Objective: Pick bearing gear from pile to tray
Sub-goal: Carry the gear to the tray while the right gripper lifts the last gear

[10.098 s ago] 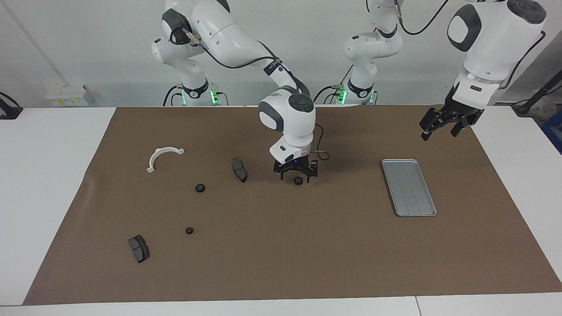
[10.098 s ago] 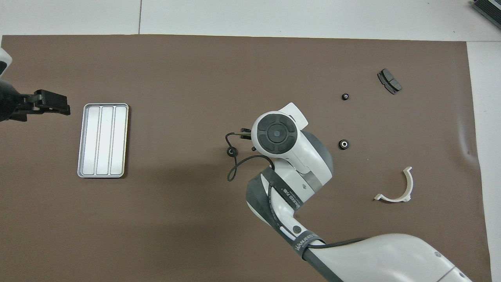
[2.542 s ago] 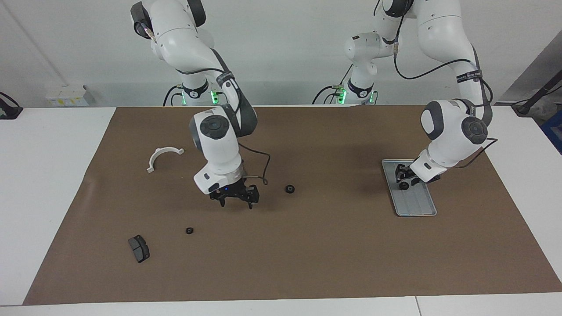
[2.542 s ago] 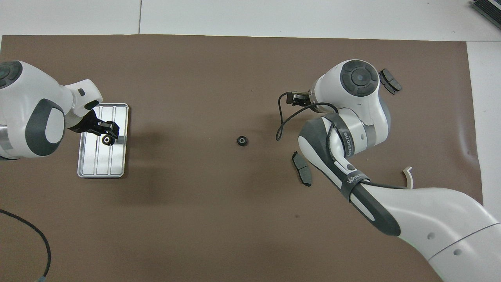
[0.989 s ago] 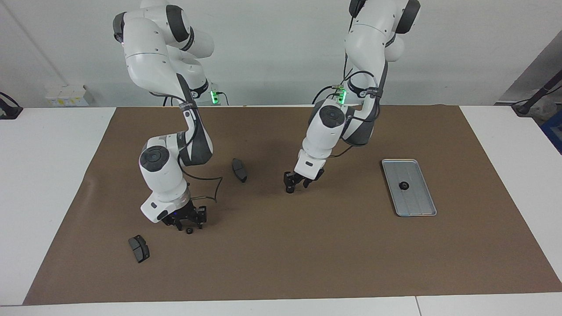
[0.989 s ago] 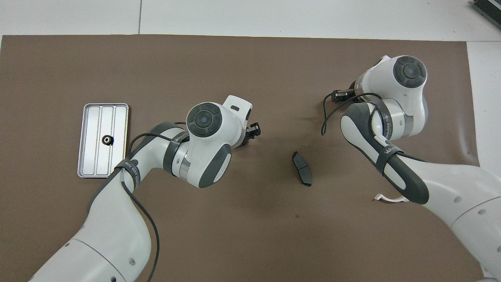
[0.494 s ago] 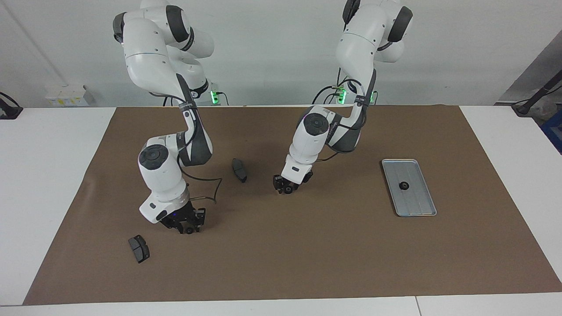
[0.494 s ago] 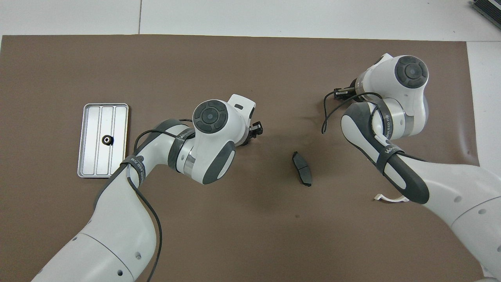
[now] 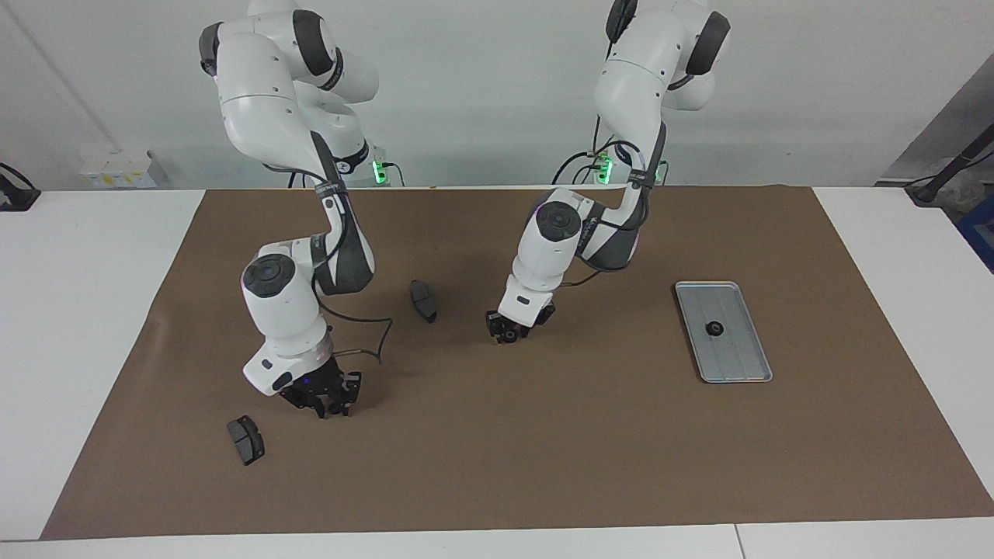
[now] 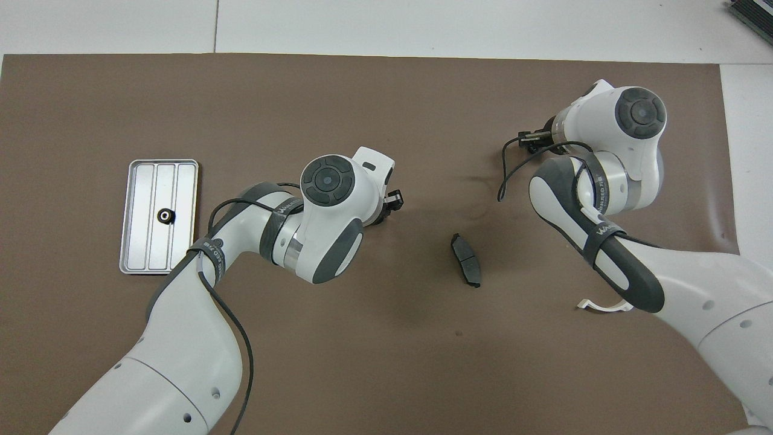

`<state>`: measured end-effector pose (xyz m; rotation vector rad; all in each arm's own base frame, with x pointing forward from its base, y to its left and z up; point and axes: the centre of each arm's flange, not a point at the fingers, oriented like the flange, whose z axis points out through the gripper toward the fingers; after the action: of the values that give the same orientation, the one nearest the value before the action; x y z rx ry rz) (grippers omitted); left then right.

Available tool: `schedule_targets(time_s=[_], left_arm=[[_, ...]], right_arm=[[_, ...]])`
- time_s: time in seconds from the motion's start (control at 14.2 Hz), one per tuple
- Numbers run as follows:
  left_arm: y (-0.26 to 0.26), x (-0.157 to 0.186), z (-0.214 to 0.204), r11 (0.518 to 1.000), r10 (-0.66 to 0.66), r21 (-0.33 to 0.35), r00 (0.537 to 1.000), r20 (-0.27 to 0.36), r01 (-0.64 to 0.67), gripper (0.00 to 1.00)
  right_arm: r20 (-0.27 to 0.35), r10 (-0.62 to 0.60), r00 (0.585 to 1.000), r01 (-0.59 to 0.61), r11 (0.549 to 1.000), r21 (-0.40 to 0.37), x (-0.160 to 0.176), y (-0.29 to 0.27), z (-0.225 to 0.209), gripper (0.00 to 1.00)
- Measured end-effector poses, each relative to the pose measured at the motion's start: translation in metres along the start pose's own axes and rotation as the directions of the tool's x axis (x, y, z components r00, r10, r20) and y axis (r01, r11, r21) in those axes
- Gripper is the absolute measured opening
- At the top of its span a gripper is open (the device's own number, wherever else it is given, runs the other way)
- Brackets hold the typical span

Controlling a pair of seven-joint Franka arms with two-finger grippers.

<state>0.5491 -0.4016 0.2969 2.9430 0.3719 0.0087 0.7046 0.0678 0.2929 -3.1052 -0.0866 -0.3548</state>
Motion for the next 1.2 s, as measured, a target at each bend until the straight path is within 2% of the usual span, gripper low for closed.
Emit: schedule_targets(time_s=[0.21, 0.28, 0.35, 0.42, 0.49, 0.56, 0.85, 1.2], left_arm=[[-0.001, 0.000, 0.000, 1.000, 0.001, 0.006, 1.000, 0.002, -0.001, 0.50], [-0.002, 0.001, -0.001, 1.000, 0.000, 0.009, 1.000, 0.003, 0.000, 0.41], [-0.001, 0.001, -0.002, 1.000, 0.000, 0.009, 1.000, 0.004, 0.000, 0.36], [-0.001, 0.001, -0.002, 1.000, 0.000, 0.009, 1.000, 0.004, 0.000, 0.36], [-0.001, 0.001, -0.002, 1.000, 0.000, 0.009, 1.000, 0.004, 0.000, 0.36], [-0.001, 0.001, -0.002, 1.000, 0.000, 0.009, 1.000, 0.004, 0.000, 0.36], [-0.002, 0.001, -0.002, 1.000, -0.001, 0.010, 1.000, 0.003, 0.001, 0.36], [-0.033, 0.043, -0.021, 0.999, -0.037, 0.030, 0.999, -0.009, 0.037, 0.36]], right_arm=[[0.005, -0.001, 1.000, 0.001, 1.000, 0.001, -0.001, -0.001, 0.003, 0.42], [0.009, -0.001, 1.000, 0.001, 1.000, 0.001, -0.002, -0.001, 0.005, 0.42], [0.008, -0.001, 1.000, 0.001, 1.000, 0.001, -0.002, -0.001, 0.004, 0.40], [0.008, -0.002, 1.000, 0.002, 1.000, 0.001, -0.002, -0.001, 0.004, 0.40], [0.006, -0.001, 1.000, 0.001, 1.000, 0.001, -0.002, -0.001, 0.004, 0.29], [0.006, -0.001, 1.000, 0.001, 1.000, 0.001, -0.002, -0.001, 0.003, 0.23], [0.006, -0.006, 1.000, 0.006, 1.000, 0.001, 0.001, -0.004, -0.007, 0.23], [0.033, 0.022, 0.999, -0.022, 0.999, -0.026, 0.005, -0.015, -0.084, 0.23]])
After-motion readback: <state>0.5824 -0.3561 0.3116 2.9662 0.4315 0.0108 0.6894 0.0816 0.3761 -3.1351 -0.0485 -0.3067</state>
